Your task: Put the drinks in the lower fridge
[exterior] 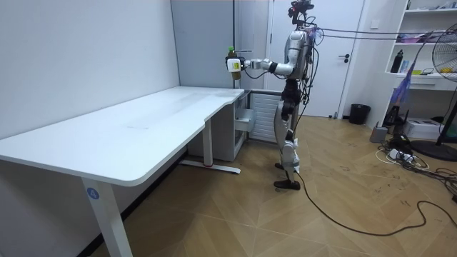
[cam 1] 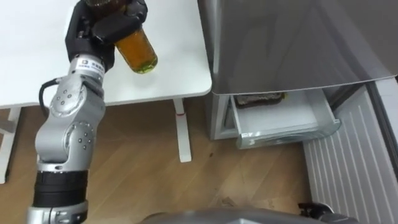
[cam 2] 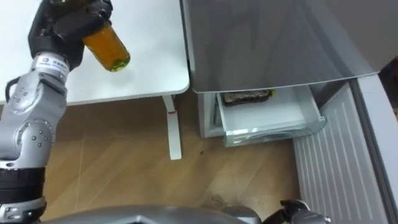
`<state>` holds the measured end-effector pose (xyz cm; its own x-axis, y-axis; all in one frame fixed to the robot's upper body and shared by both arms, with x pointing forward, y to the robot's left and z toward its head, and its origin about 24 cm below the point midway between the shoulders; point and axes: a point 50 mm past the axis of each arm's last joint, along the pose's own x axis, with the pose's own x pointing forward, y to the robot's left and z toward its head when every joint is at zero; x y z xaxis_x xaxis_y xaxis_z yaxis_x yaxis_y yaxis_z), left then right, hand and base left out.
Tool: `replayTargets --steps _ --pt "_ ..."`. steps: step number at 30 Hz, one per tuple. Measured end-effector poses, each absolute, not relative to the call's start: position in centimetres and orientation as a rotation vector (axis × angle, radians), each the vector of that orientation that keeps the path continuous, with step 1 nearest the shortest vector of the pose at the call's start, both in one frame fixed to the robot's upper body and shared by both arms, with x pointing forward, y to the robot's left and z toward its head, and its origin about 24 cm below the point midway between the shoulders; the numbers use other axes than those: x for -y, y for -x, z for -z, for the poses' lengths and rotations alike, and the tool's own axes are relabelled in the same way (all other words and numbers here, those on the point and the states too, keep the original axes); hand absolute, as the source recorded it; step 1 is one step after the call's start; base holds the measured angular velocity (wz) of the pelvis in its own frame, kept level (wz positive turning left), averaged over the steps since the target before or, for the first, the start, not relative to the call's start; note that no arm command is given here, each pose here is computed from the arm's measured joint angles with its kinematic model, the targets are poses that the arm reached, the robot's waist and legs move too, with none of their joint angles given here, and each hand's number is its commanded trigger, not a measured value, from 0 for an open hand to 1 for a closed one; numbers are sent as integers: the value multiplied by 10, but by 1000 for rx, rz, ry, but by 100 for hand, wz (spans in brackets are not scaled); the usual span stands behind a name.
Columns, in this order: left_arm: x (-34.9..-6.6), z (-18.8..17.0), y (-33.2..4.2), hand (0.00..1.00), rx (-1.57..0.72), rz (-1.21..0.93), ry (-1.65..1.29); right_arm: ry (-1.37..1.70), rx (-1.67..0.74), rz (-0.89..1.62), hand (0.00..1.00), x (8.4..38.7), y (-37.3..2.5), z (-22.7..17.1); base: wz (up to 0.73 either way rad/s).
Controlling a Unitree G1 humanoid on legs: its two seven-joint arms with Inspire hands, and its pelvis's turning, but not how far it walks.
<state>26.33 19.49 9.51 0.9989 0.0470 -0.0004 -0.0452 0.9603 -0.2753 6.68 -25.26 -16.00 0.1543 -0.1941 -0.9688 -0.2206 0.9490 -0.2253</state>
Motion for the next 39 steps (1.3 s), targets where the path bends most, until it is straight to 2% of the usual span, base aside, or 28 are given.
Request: replayTargets --steps 10,14,20,28,35,39 --pt "-177 -71 -250 100 -86 50 293 432 -1316 -81 0 250 -93 152 4" --pt "-176 -49 -232 100 -177 54 305 342 -1152 -122 0 223 -130 144 4" --pt "-171 -36 -219 100 -232 105 314 271 -1029 -272 0 189 -154 134 23" --pt "-165 -36 -218 100 -239 138 392 219 -960 -399 0 173 -166 124 4" --pt "-157 -11 -213 100 -343 221 386 152 -936 -566 0 161 -170 116 2" --pt "-153 -9 -212 100 -353 259 385 113 -887 -641 0 154 -177 106 1"
